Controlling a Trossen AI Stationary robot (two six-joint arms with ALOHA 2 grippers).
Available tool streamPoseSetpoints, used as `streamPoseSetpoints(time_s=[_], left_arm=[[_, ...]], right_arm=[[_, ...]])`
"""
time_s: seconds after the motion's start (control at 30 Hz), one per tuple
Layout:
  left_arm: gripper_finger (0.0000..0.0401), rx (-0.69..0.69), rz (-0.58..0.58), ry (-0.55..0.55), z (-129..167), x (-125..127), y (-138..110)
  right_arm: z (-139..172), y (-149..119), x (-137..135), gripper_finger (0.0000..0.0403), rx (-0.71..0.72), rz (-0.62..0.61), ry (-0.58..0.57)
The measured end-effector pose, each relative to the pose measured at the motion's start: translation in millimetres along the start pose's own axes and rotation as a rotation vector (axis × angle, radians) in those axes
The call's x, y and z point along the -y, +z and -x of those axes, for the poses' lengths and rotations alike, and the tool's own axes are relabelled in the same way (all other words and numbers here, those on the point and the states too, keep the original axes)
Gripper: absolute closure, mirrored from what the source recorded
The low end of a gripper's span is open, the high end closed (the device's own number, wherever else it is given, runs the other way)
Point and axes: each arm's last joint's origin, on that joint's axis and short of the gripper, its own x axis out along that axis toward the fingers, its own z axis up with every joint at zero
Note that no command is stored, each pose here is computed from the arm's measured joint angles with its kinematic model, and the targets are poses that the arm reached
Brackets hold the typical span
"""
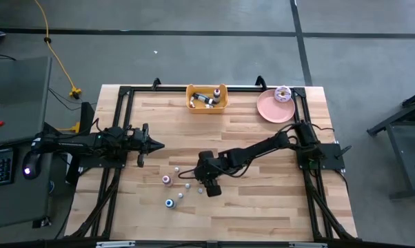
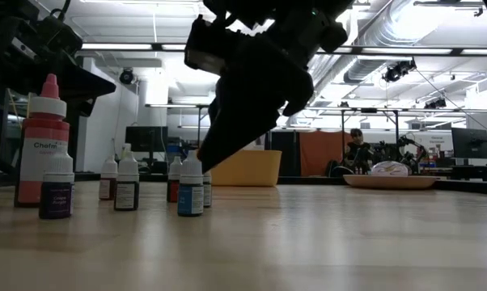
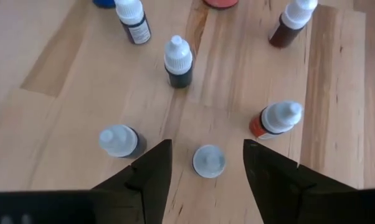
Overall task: Pick & Place food coloring
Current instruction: Put the small green food coloring bottle into the yellow bin
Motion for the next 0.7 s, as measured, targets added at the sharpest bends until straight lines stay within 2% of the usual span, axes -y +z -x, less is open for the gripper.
streamPoseSetpoints(time_s=[0.5,0.7], left_arm=[[0.0400,0.000,0.000,0.000,0.0,0.0,-0.1],[0.0400,0.000,0.000,0.000,0.0,0.0,0.0]], right_arm=[[0.1,-2.9,-0.1,0.0304,-0.030,-0.002,0.009],[0.1,-2.8,0.1,0.0325,-0.029,-0.006,0.009]])
